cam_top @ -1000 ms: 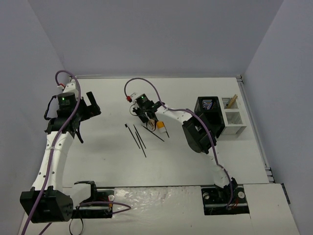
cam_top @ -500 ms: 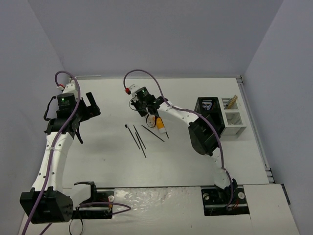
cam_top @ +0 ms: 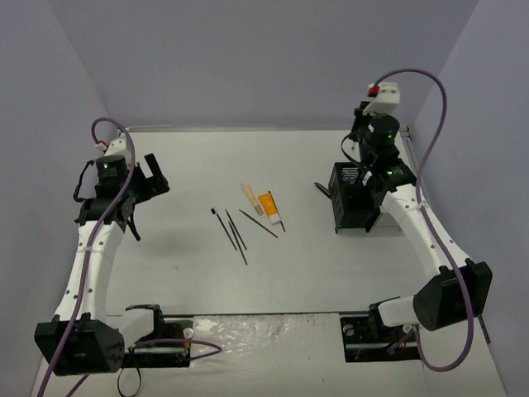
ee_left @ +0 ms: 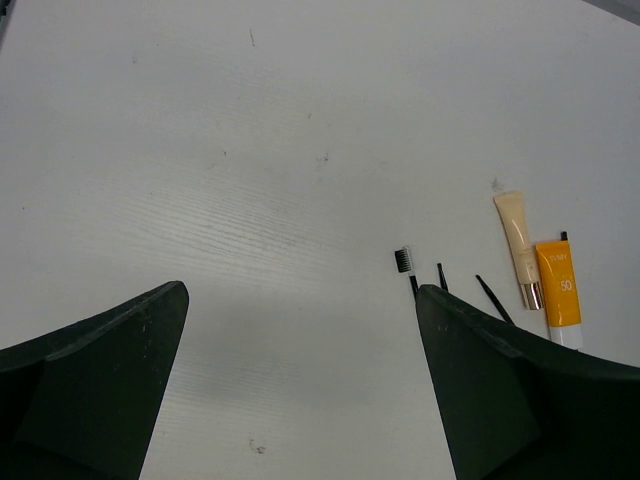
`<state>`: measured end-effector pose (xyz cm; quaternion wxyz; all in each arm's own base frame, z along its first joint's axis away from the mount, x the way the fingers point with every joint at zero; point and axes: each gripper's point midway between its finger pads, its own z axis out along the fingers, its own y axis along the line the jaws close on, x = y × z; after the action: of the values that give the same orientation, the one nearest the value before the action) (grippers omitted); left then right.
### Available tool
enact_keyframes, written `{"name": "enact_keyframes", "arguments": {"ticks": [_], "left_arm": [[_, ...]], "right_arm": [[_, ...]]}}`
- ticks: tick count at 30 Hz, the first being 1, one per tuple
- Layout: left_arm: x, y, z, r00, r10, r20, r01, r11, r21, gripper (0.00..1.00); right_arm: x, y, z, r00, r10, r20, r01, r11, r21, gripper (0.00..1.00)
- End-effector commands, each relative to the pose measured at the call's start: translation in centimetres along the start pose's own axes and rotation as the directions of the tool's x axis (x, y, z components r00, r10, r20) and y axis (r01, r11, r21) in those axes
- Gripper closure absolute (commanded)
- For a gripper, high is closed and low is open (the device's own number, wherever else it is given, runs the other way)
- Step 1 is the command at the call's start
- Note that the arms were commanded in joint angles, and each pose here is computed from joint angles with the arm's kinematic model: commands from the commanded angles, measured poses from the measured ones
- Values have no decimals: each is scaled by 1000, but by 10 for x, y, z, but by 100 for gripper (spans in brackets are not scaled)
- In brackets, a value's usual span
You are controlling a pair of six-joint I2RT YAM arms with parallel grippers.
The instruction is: Organize the makeup
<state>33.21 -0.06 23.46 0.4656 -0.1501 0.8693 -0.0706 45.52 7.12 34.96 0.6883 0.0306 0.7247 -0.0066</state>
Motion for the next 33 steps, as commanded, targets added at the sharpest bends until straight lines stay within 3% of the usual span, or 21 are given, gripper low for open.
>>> {"name": "enact_keyframes", "arguments": {"ticks": [1,8,13,29,33], "left_arm": [[-28,-7,-8,996,-14,87,12,1000,25,3],[-27,-6,-7,996,-14,87,13,1000,19,3],[-27,-5,-6,996,-15,84,13,1000,17,3],[-25,-4,-2,997,-21,69,20,1000,16,3],[-25,-4,-2,997,-25,71,24,1000,17,3]], "right_arm": [[-8,-86,1,977,139,163,-171,964,203,100],[24,-150,9,973,132,191,-191,924,332,100],[44,-171,21,975,124,184,-185,913,364,100],[117,-173,53,985,146,91,-169,926,338,100],[124,-169,47,984,158,78,-175,930,324,91]]}}
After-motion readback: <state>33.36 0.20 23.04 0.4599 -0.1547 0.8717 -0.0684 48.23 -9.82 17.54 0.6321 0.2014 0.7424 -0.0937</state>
